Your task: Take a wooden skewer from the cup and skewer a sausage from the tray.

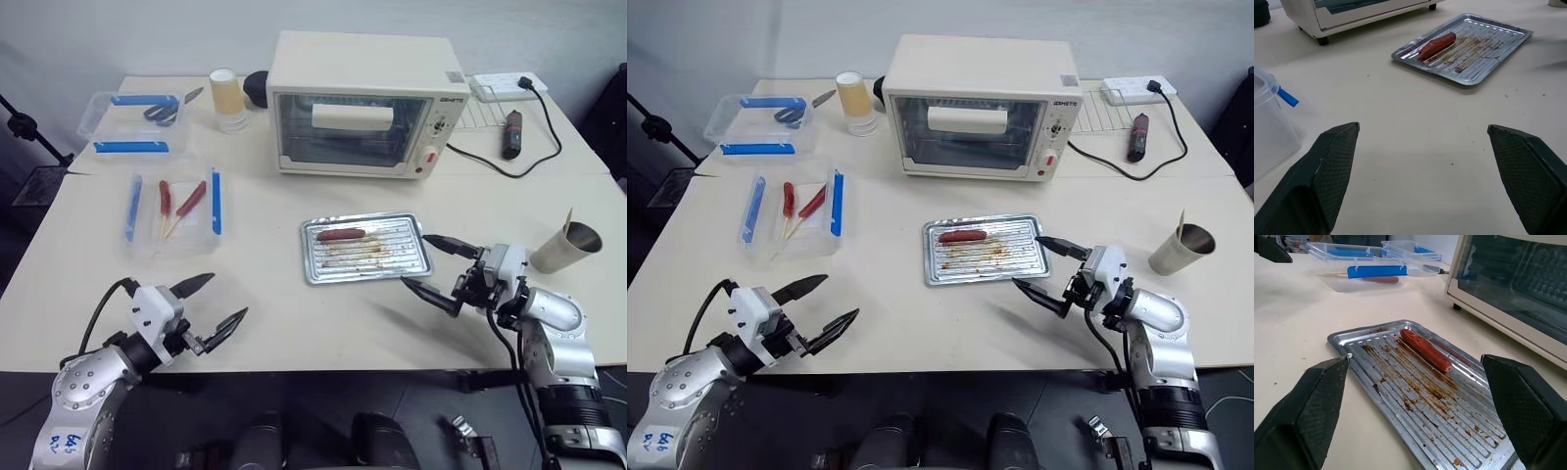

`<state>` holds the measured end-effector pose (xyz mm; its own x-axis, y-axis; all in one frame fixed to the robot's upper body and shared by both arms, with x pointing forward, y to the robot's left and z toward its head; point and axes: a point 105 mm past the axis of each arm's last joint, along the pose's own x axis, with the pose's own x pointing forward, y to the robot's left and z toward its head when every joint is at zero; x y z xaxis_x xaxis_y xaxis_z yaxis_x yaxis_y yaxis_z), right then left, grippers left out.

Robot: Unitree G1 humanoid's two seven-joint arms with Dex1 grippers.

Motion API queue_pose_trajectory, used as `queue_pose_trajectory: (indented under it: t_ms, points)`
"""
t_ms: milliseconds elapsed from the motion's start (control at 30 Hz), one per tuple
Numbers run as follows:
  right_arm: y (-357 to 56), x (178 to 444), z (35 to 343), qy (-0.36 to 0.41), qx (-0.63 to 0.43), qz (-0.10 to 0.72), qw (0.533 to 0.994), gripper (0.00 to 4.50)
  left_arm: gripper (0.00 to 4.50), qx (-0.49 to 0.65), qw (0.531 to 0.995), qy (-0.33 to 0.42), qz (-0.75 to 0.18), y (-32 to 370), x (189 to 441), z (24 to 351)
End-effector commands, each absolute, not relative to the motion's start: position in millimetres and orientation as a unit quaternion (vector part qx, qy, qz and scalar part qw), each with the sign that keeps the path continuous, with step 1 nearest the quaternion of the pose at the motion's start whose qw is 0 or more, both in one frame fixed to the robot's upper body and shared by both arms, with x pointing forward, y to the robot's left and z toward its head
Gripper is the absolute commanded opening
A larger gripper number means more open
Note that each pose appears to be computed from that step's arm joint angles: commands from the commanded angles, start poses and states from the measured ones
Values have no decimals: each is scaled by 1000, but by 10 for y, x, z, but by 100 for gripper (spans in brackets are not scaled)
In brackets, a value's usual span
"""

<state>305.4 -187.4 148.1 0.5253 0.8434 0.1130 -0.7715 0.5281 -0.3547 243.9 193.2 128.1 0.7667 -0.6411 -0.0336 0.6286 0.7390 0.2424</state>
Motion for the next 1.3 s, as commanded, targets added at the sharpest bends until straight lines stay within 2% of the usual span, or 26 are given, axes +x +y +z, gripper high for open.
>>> queue_pose_trajectory:
  t_ms: [33,200,300,400,467,567,667,800,867,967,1167,1300]
  points:
    - [-1919,3032,1565,-150,-134,463,863,450,444,142,922,-42,-356,1887,2410,1393]
    - [-1982,2966,1644,-150,-142,461,863,450,444,115,906,-56,-404,1749,2392,1473]
    - [-2203,2909,1848,-166,-130,409,888,450,444,63,886,-64,-454,1616,2378,1609]
    - [-2474,2738,1926,-156,-145,363,907,450,444,66,865,-67,-494,1491,2417,1670]
    - [-2729,2609,1943,-147,-152,311,927,450,444,61,861,-108,-494,1382,2584,1802]
    - [-3055,2387,1901,-120,-179,245,945,450,444,70,826,-133,-543,1069,2722,1902]
    - [-3321,2172,1901,-98,-196,191,957,450,444,81,792,-130,-591,858,2756,1876]
    - [-3625,1996,1926,-45,-221,161,961,450,444,90,766,-120,-626,748,2793,1788]
    - [-3718,2010,2022,-26,-238,163,957,450,444,91,760,-113,-634,733,2800,1755]
    - [-3805,2148,2074,74,-272,200,938,450,444,109,756,-98,-638,759,2782,1653]
    - [-3848,2677,2534,176,-324,214,905,450,444,111,766,-91,-626,798,2727,1589]
    - [-3875,2951,2580,222,-320,200,899,450,444,115,775,-92,-614,814,2732,1580]
